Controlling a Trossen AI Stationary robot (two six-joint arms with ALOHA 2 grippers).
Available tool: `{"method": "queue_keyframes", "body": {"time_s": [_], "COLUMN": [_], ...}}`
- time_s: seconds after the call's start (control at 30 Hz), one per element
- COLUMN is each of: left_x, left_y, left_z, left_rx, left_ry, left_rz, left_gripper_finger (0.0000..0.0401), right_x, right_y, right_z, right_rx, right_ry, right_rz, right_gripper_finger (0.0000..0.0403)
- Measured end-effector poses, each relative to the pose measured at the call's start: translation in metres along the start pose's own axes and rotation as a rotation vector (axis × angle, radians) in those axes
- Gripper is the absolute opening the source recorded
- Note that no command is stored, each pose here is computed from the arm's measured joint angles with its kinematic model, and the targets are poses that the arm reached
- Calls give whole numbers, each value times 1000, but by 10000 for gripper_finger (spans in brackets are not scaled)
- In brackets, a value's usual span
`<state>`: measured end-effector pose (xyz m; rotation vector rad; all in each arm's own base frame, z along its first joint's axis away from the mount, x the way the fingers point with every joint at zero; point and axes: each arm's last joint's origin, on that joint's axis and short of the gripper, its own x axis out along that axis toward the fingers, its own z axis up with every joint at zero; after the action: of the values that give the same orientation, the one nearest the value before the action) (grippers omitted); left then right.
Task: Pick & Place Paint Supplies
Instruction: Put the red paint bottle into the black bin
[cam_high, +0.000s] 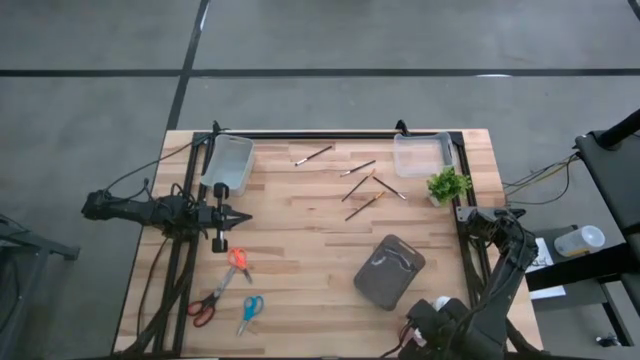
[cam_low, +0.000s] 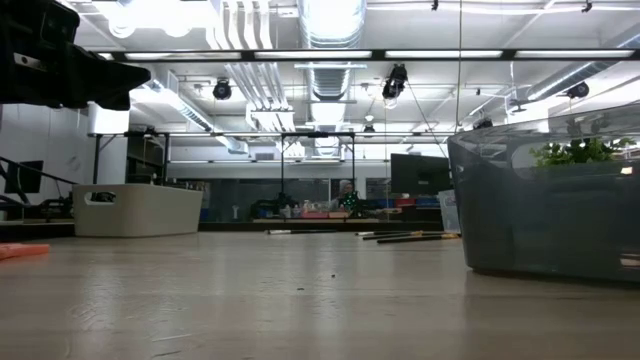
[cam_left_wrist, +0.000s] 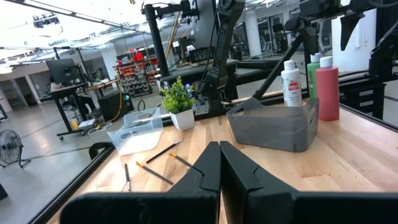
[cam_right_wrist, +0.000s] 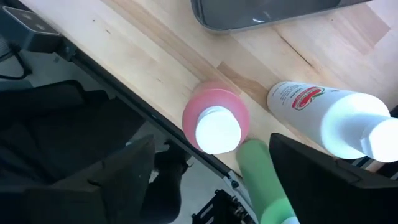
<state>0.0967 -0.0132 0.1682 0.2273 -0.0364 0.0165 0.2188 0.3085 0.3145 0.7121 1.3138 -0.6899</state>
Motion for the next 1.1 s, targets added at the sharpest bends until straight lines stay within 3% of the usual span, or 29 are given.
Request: {"method": "queue_keyframes", "body": {"time_s": [0.4,1.1], "left_x": [0,0], "left_y": [0,0], "left_z": [0,0], "left_rx": [0,0], "left_ry": [0,1], "left_rz": [0,0], "left_gripper_finger": [0,0], "right_x": [8,51], "right_y": [-2,-1], "right_z": [0,-6], "right_rx": [-1,6], "right_ry": [-10,-23], "right_rz": [-32,-66], "right_gripper_finger": [327,327]}}
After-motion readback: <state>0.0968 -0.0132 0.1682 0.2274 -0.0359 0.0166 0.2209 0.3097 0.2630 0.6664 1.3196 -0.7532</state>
